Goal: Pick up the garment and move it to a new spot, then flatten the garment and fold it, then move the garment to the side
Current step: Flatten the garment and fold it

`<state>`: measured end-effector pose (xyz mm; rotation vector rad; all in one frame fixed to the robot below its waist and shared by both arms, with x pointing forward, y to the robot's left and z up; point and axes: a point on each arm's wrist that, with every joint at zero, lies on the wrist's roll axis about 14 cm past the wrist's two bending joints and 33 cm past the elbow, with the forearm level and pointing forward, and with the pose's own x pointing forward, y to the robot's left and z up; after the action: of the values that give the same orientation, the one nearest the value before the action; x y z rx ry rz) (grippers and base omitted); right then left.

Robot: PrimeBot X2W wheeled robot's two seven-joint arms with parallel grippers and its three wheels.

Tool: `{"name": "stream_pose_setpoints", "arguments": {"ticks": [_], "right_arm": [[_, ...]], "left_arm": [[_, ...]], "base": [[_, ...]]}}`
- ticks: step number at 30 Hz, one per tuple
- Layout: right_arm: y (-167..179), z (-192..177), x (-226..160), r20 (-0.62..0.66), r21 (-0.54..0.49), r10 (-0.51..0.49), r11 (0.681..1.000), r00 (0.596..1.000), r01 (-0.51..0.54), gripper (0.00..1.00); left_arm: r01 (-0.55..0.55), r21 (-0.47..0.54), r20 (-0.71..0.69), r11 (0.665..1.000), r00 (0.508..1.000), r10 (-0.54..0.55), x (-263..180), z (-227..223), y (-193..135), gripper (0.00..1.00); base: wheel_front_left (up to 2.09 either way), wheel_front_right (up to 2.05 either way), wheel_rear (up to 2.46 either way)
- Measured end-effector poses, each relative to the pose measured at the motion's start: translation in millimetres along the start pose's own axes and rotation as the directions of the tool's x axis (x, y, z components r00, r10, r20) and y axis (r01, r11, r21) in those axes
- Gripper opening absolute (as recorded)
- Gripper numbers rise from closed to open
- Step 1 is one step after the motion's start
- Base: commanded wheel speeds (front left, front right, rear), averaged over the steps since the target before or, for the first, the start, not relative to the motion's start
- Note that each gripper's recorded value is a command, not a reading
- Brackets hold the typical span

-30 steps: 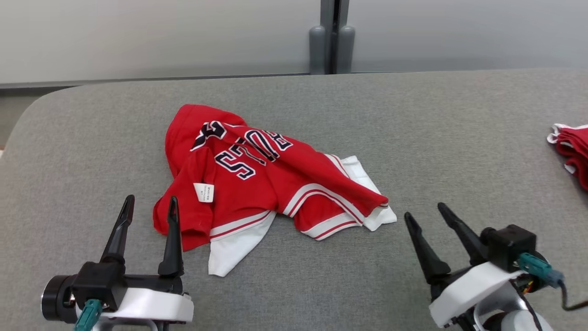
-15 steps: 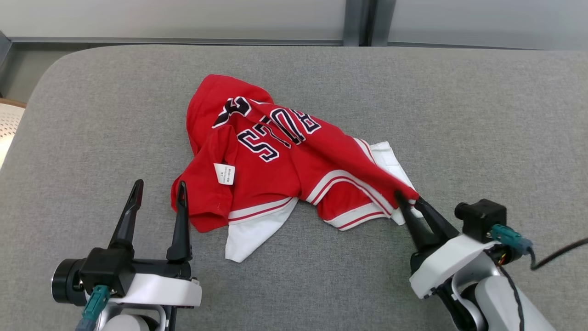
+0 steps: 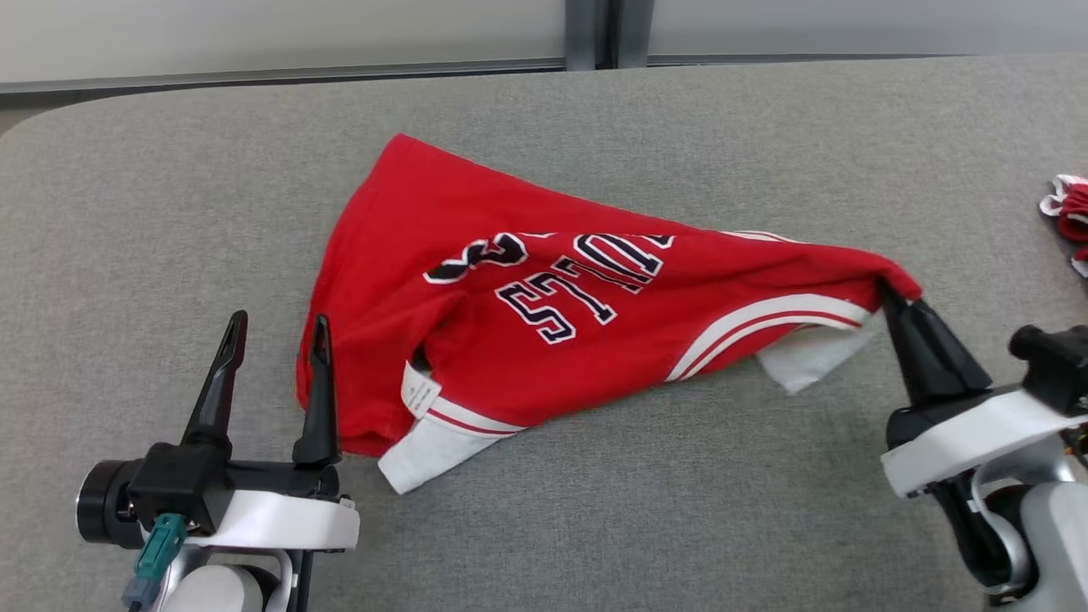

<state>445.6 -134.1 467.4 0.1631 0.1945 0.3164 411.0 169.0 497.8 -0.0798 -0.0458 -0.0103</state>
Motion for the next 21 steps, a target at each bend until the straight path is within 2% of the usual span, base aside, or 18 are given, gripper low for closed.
{"name": "stream_pose_setpoints", "arguments": {"ticks": [5, 10, 14, 21], "right_arm": [[-35.9, 25.6, -13.3, 0.033, -0.036, -0.092, 0.995, 0.995, 0.094, 0.00], [-57.2, 37.2, -9.1, 0.031, -0.073, -0.133, 0.988, 0.991, 0.134, 0.00], [-68.2, 34.6, 9.3, 0.003, -0.083, -0.137, 0.987, 0.991, 0.137, 0.00], [-79.7, 15.1, 63.3, -0.054, -0.059, -0.116, 0.992, 0.992, 0.113, 0.00]], "left_arm": [[0.031, -0.003, -0.002, 1.000, 1.000, -0.031, 8.1, -4.0, -8.9, 1.00], [0.055, -0.010, -0.001, 0.998, 0.998, -0.055, 17.1, -6.9, -16.0, 1.00], [0.067, -0.017, 0.003, 0.998, 0.998, -0.067, 24.5, -9.1, -19.4, 1.00], [0.040, -0.024, -0.023, 0.999, 0.999, -0.041, 33.8, -23.5, -10.8, 1.00]], "base": [[0.00, 0.00, 0.00], [0.00, 0.00, 0.00], [0.00, 0.00, 0.00], [0.00, 0.00, 0.00]]}}
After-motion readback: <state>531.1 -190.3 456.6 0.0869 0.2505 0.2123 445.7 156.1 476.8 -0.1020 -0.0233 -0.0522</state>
